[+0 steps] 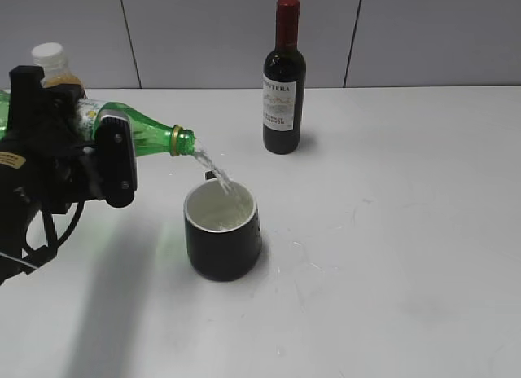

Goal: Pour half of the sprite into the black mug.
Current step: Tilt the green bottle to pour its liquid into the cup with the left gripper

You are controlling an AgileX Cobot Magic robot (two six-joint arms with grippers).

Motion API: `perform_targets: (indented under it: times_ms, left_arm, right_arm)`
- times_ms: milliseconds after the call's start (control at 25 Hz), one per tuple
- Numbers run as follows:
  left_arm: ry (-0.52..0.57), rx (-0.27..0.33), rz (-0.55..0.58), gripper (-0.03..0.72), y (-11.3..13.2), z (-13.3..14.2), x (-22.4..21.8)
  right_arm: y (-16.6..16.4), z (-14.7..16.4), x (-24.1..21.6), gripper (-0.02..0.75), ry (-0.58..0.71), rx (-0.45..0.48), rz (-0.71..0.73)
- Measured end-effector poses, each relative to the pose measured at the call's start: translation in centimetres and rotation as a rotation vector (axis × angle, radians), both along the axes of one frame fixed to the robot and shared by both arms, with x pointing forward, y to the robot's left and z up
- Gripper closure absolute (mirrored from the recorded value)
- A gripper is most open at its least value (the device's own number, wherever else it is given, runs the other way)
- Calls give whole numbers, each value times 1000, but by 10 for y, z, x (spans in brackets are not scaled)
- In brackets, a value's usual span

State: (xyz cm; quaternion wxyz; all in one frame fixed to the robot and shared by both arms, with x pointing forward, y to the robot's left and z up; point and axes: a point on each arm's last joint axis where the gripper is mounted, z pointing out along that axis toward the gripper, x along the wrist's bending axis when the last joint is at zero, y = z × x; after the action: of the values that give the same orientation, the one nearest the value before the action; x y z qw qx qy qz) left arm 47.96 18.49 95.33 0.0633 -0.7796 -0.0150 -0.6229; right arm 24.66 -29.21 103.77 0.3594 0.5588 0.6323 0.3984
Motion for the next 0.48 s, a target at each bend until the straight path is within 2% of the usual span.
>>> perform_targets:
  times_ms: [160,480]
  left_arm:
    - [4,-23,9,225,0,-1,0]
    - [66,-242,99,225,3,-9,-3]
  right_arm:
    - [0,0,0,158,0,0,0]
    - [0,0,0,158,0,0,0]
